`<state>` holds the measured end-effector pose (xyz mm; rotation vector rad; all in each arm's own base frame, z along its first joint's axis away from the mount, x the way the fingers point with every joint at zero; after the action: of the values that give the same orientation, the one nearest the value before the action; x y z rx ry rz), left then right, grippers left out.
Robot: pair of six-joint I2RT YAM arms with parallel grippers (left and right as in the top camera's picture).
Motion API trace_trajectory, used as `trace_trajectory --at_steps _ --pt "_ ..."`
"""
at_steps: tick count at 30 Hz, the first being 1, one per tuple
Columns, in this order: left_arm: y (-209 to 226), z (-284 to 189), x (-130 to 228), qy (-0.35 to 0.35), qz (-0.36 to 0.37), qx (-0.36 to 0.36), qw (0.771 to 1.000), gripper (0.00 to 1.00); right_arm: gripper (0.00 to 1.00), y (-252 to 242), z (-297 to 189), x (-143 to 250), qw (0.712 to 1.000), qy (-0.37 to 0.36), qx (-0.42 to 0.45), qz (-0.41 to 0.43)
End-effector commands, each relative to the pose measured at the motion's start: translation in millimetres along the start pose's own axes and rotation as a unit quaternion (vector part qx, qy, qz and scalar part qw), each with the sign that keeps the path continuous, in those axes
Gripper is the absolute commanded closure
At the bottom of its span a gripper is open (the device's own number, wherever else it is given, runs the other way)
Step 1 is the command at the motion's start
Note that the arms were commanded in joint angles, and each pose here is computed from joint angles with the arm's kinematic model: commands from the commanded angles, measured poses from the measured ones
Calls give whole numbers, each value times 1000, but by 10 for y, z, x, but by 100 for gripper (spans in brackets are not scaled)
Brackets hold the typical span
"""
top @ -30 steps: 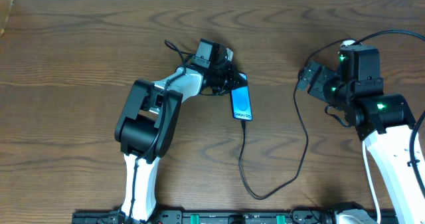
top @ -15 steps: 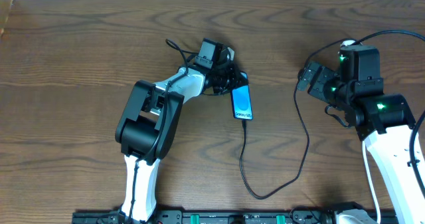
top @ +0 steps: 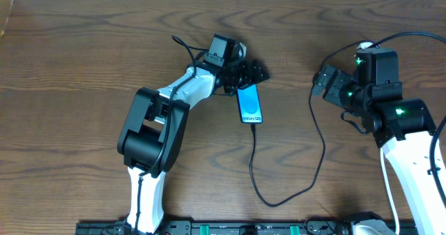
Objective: Plug charger to phone and switch on socket
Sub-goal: 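Lay the phone flat on the table and open the left gripper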
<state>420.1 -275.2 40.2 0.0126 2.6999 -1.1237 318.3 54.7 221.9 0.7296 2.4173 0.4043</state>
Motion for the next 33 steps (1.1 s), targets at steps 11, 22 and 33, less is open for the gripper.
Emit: trace_trajectory --at_steps 11,22,33 --pt "1071 -45 402 25 -63 -248 966 14 1 -3 -34 -51 1000 -11 3 -4" --pt "1158 -176 436 28 -55 -293 954 13 1 -3 -34 -50 1000 -11 3 -4" --pt "328 -1159 -45 -71 80 -302 947 13 1 -5 -33 -49 1000 -10 3 -4"
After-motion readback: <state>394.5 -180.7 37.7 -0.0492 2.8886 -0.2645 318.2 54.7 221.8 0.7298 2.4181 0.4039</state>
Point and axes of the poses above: each gripper's point midway between its finger pads, its own z axis out along the fingers, its own y axis along the line the jaws close on, x = y × z, the point moved 2 cm from there along -z, back along the fingers, and after that the axes turned 9 degrees about z, right-handed, at the moved point
